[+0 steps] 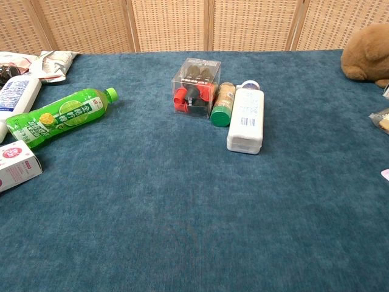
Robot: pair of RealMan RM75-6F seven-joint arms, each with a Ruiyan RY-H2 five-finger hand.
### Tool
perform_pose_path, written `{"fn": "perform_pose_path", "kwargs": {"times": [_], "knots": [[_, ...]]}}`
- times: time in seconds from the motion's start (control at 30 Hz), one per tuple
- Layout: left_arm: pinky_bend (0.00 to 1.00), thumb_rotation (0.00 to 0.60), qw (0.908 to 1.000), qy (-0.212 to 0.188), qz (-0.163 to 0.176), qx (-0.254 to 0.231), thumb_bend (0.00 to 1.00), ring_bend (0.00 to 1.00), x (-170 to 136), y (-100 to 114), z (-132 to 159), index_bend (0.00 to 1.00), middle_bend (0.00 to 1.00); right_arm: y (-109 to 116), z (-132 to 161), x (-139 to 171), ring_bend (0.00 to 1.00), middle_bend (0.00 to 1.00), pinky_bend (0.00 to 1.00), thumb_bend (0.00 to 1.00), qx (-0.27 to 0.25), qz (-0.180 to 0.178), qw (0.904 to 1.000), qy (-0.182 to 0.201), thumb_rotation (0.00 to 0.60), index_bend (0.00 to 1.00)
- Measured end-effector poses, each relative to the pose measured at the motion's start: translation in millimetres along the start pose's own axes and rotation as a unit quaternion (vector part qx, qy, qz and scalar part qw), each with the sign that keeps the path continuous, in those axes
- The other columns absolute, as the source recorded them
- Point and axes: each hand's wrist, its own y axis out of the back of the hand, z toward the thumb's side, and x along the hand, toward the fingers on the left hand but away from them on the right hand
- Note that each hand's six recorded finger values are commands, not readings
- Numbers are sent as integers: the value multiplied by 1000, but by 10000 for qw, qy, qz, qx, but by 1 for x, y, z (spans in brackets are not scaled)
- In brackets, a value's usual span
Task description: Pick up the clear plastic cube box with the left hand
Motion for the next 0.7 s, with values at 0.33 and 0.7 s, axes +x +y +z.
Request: {"fn": "perform_pose_path", "kwargs": {"times": [0.33, 0.7], "knots": [[0, 600, 10000, -85, -47, 17, 415, 0, 6, 1, 3, 0, 0, 1, 0, 4, 0, 37, 0, 72, -130, 19, 9999, 6, 512, 0], [0, 600, 9977, -470, -389, -280, 394, 0, 51, 4, 25, 0, 0, 1, -5, 12, 0, 36, 0, 72, -198, 36, 9998, -85, 512, 0]]}}
